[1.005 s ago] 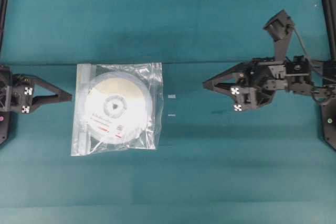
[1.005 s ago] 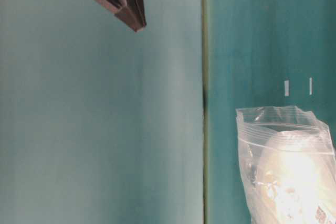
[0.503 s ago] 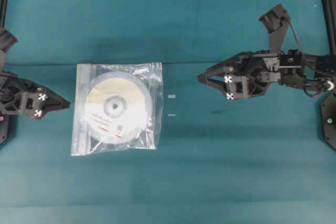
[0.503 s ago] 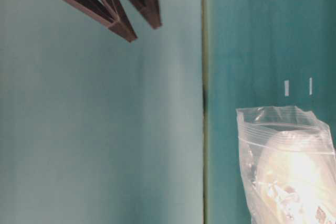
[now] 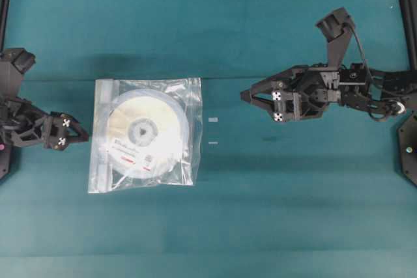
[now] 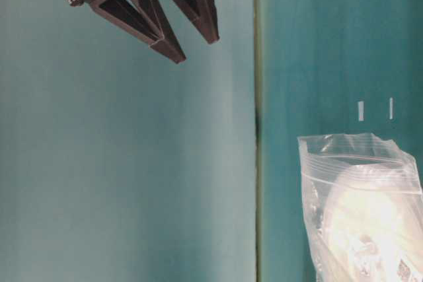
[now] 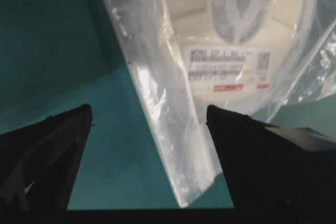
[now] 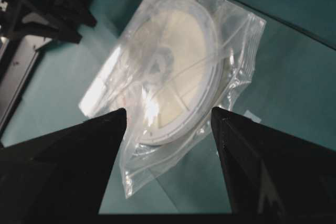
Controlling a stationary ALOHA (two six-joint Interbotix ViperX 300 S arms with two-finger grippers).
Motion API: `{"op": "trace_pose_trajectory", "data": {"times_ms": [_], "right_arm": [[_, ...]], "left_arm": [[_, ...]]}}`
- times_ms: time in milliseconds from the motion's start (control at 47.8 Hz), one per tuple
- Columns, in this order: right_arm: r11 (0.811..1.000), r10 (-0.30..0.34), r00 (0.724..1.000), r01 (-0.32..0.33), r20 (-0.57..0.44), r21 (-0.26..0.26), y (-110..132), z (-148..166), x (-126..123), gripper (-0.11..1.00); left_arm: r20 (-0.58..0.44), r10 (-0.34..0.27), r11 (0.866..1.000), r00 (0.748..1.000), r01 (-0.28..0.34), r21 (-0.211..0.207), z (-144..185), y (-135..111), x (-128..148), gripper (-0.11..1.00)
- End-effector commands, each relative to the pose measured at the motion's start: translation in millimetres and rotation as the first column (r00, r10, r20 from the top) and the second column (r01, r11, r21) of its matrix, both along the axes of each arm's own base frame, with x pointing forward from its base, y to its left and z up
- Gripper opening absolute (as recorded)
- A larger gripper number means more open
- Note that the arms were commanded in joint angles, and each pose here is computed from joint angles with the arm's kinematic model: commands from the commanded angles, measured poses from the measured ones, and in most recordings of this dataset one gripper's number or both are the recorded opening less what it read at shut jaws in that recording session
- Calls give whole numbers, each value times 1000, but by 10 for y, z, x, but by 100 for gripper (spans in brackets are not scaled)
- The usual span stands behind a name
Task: Take out the reel from the clear zip bag.
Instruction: 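Move the left gripper to the bag's left edge and pinch it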
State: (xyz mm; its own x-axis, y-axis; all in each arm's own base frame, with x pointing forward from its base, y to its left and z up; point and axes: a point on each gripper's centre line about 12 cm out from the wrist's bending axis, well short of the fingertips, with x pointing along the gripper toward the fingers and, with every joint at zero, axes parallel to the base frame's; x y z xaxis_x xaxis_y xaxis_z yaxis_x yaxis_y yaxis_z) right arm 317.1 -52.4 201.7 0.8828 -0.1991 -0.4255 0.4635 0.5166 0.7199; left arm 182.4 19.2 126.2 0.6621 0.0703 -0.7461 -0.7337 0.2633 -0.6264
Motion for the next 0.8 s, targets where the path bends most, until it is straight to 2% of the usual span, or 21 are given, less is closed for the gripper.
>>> {"op": "trace_pose_trajectory", "data": {"times_ms": [0,272,482,775], "right_arm": [[1000,-7,1000,7,22,4,-11,62,25,82],[1000,-9,1000,8,25,7,-12,67,28,82],[1000,-7,1000,7,25,7,-6,67,24,82],[1000,-7,1000,6,23,7,-5,65,24,82]], "left_arm": [[12,4,1000,1000,-4,0,-36,10,41,95],[39,12,1000,999,-12,-2,-143,30,154,95],[-7,12,1000,1000,-12,-7,-284,34,196,95],[51,31,1000,998,-31,-3,-331,88,325,94]]}}
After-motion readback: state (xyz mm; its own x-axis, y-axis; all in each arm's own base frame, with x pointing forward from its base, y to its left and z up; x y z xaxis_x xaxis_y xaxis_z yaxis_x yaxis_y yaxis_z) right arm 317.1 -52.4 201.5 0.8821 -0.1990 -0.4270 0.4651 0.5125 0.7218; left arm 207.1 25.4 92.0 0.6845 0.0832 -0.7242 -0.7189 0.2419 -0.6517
